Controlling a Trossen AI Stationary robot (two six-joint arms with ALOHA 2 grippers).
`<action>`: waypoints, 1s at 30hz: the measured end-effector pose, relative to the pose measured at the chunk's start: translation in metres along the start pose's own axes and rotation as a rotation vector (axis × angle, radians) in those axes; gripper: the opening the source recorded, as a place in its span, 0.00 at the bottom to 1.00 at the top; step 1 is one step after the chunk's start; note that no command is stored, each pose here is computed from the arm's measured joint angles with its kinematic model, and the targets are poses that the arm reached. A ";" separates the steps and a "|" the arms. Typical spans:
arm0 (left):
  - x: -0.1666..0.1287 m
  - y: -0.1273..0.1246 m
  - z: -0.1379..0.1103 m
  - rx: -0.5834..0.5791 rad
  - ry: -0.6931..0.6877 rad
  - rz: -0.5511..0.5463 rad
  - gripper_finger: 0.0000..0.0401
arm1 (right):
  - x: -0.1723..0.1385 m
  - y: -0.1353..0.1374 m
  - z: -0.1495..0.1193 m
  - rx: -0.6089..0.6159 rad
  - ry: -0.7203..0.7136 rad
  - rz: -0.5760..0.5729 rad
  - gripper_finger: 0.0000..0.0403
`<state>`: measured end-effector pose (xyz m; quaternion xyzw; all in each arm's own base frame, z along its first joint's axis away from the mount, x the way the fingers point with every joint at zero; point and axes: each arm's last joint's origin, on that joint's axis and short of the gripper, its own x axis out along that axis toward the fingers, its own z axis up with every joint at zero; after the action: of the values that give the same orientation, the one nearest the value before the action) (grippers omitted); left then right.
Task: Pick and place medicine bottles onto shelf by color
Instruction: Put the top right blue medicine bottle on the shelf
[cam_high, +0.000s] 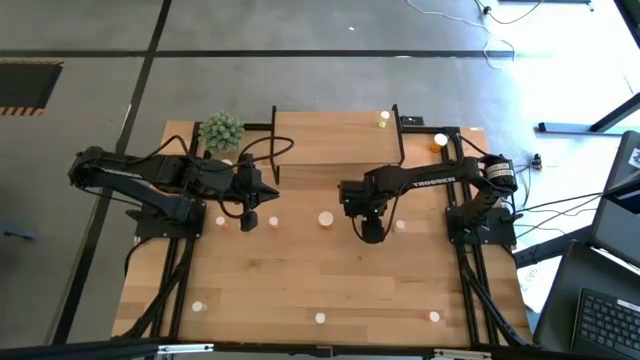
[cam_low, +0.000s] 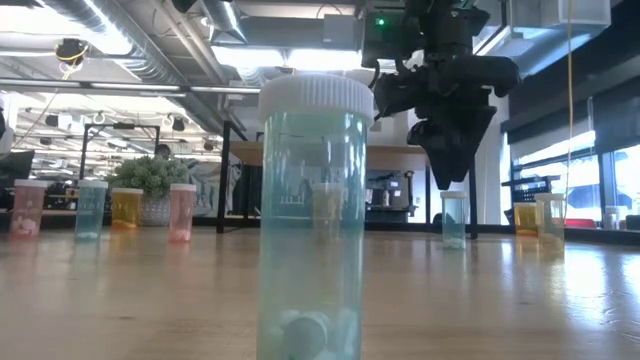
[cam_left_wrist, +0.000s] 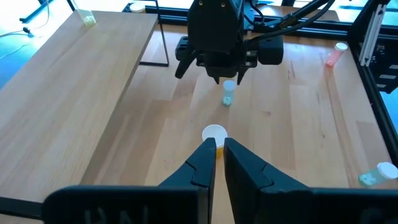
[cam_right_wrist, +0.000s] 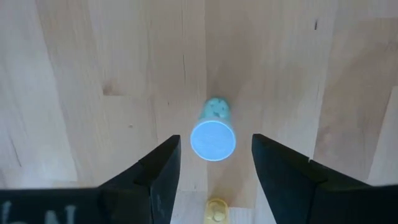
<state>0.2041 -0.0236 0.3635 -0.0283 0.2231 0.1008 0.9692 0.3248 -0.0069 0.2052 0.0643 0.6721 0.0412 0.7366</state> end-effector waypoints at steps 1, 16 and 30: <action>0.000 0.000 0.000 0.000 0.000 0.000 0.07 | 0.000 0.000 0.000 0.008 -0.001 0.002 0.50; 0.000 0.000 0.000 0.000 0.000 0.000 0.07 | 0.014 -0.002 0.003 -0.007 0.044 0.000 0.50; 0.000 0.000 0.000 0.000 0.001 0.001 0.07 | 0.015 -0.002 0.005 -0.031 0.032 0.000 0.50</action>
<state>0.2042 -0.0236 0.3634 -0.0280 0.2234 0.1009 0.9691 0.3306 -0.0071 0.1908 0.0524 0.6829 0.0525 0.7267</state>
